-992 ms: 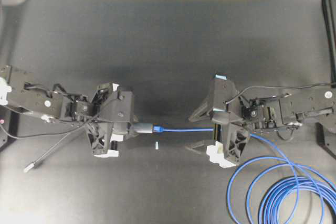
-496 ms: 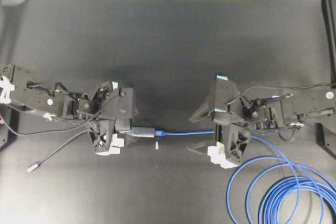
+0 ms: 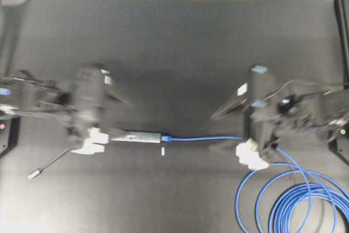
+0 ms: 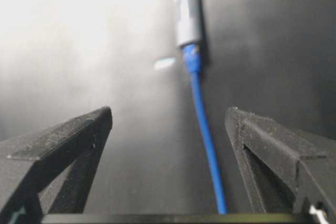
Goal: Insert the LAN cable into the hub.
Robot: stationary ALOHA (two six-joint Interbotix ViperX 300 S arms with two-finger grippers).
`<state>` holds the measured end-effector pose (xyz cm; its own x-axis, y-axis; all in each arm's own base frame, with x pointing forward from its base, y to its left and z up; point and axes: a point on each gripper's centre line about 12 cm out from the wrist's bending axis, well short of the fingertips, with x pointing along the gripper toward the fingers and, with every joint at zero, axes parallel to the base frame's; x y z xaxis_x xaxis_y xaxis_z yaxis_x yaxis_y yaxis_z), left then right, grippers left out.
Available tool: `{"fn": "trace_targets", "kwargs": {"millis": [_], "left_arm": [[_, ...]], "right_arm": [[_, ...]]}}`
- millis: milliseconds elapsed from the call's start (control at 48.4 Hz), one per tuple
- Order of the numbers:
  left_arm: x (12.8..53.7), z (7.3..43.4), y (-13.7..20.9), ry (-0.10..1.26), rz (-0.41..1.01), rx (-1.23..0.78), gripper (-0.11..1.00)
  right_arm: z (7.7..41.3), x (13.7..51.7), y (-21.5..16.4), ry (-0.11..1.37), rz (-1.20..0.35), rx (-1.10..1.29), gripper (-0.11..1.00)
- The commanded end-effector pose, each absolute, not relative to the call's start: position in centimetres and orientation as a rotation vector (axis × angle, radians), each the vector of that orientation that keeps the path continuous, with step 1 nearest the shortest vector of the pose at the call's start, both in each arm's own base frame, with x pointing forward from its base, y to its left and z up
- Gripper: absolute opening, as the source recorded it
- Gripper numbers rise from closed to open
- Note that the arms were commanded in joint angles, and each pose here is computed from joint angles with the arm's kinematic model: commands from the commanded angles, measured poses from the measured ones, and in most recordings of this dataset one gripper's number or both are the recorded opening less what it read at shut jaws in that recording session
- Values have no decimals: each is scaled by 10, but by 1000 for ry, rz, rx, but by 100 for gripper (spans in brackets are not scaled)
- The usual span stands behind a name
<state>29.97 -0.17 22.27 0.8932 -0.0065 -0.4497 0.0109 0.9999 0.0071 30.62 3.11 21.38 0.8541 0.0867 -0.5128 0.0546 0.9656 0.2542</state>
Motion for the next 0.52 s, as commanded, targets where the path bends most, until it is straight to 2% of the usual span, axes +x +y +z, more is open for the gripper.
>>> {"fn": "trace_targets", "kwargs": {"millis": [0,496], "left_arm": [[289,234,-5,419,-20,15,77],[225,269,0,213,-4,10,77]], "right_arm": [[233,302,26,478,15,270,84],[268,241,14,314,14,262,84]]}}
